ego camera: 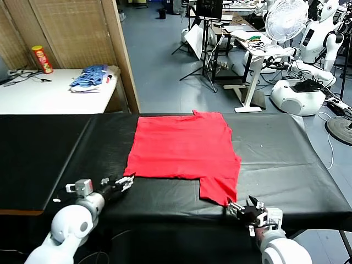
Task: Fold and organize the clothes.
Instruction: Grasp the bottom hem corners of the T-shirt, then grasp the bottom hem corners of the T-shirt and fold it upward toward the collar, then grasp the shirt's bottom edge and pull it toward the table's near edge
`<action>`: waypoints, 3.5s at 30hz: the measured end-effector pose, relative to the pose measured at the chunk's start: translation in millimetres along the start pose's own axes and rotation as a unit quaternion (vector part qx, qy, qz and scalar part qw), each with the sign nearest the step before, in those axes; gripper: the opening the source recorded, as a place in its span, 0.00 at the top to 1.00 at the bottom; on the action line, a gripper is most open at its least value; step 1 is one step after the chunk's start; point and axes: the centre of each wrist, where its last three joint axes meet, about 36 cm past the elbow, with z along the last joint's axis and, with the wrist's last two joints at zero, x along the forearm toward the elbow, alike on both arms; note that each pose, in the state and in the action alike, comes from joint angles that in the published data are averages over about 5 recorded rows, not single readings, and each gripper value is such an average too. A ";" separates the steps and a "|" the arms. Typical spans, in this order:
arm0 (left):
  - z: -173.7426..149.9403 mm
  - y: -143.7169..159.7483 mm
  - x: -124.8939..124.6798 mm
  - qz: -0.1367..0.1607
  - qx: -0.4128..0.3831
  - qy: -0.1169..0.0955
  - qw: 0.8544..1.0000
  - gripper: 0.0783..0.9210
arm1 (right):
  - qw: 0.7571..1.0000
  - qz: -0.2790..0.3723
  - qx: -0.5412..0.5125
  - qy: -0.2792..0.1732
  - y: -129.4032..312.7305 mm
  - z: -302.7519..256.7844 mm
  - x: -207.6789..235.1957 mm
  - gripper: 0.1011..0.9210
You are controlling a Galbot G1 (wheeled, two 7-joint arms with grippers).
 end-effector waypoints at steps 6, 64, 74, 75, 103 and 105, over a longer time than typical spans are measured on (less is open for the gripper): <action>3.1 1.8 -5.7 -0.003 0.004 0.005 1.000 0.24 | 1.000 -0.001 0.001 0.006 5.3 3.4 -5.5 0.61; -9.0 -12.9 -15.7 -0.033 -0.026 -0.086 0.995 0.94 | 0.991 -0.045 0.019 -0.126 -29.3 -39.3 -134.7 0.97; -11.8 -13.3 -21.6 -0.031 -0.038 -0.078 0.996 0.82 | 0.989 -0.085 0.055 -0.110 -41.6 -44.0 -121.5 0.47; -11.6 -13.2 -20.2 -0.031 -0.039 -0.078 0.996 0.75 | 0.988 -0.085 0.059 -0.112 -43.8 -44.8 -114.5 0.39; 27.5 0.1 -4.4 -0.021 -0.003 -0.014 1.000 0.59 | 0.992 -0.065 0.072 -0.083 -50.2 6.1 -64.2 0.96; 28.9 -0.8 -3.0 -0.024 -0.009 -0.013 1.000 0.72 | 0.992 -0.062 0.072 -0.085 -50.5 3.3 -61.6 0.98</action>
